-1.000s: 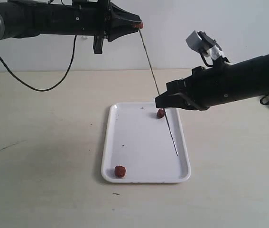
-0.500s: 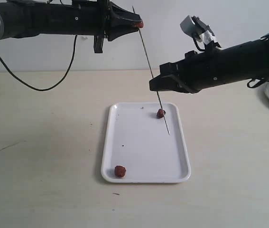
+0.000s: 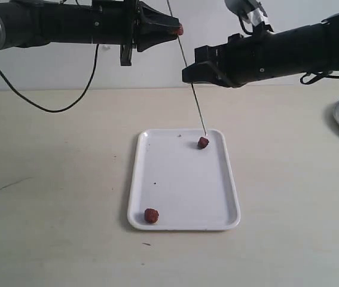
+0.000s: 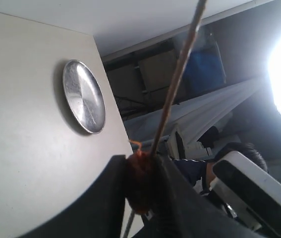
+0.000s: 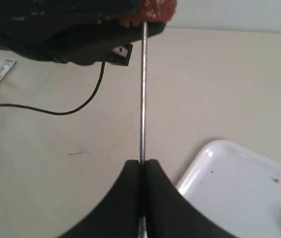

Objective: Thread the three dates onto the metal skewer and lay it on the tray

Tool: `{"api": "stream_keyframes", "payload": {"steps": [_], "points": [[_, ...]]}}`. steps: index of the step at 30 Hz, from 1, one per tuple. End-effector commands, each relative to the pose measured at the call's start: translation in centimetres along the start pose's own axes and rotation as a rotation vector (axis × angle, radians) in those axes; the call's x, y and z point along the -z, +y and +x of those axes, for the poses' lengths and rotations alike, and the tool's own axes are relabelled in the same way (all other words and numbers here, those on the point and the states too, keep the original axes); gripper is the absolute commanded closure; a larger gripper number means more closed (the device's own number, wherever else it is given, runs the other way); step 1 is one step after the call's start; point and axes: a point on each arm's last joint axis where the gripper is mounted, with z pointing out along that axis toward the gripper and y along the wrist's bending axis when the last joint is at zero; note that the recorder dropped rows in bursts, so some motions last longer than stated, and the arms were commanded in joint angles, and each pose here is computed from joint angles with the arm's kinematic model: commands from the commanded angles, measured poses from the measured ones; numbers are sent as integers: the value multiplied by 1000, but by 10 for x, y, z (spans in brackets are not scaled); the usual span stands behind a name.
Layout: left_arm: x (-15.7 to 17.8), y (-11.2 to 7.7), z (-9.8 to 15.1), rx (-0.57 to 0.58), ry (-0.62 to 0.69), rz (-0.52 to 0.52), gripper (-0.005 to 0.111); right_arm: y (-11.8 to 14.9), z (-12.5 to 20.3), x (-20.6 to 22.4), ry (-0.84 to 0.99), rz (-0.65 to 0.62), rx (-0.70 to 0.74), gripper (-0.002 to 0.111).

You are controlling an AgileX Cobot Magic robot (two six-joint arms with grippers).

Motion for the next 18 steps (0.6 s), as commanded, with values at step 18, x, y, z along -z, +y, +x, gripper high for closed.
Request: {"api": "stream_keyframes", "payload": {"steps": [18], "points": [[2,-5,3,-128,39,32,48,0,-20,1,-84,42,-11,108]]}}
